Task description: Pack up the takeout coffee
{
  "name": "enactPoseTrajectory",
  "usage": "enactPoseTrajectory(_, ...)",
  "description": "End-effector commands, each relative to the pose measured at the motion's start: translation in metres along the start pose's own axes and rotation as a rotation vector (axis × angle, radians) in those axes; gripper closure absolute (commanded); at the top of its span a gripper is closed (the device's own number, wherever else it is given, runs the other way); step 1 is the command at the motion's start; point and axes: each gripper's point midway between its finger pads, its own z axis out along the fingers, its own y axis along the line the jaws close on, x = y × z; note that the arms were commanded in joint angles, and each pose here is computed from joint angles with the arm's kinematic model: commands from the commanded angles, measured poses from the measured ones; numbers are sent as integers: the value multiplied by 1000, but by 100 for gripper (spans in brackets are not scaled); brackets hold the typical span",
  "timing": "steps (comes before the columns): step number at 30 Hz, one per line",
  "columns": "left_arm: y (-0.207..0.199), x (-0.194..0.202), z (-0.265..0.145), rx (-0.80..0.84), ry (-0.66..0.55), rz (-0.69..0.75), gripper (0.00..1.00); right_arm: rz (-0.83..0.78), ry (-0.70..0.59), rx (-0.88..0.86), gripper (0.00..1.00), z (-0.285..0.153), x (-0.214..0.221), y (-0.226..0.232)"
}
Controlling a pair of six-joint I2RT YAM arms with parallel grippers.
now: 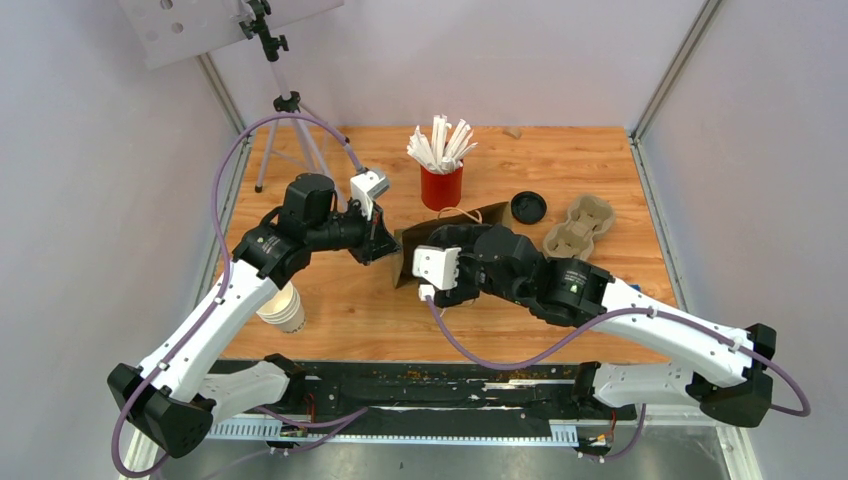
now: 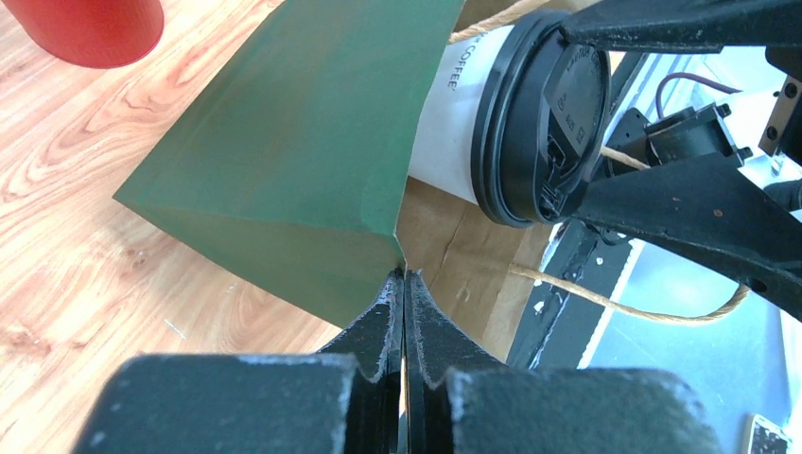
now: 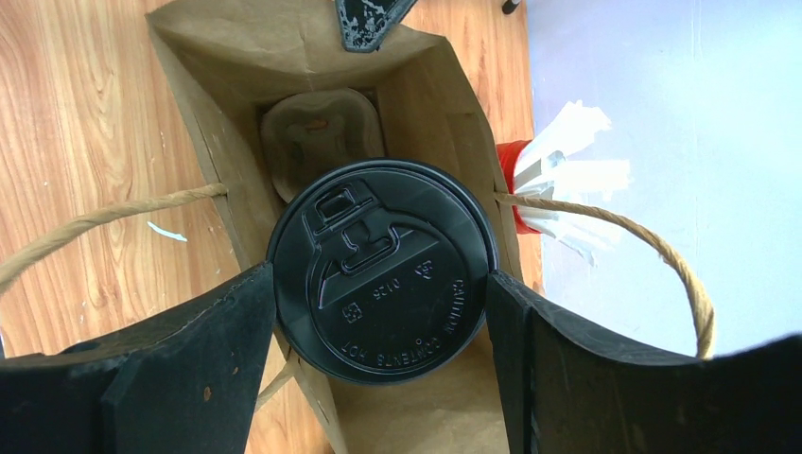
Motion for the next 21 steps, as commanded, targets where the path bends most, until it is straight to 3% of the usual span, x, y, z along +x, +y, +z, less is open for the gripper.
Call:
enactPoseTrajectory(1,-5,-12,-6,17,-28,56,98,-11,-63,35,38,0,-16,-17)
enactPoseTrajectory(21,2,-21,-16,-88,-70,-48,96,-143,-87,-103,40,33,-10,21)
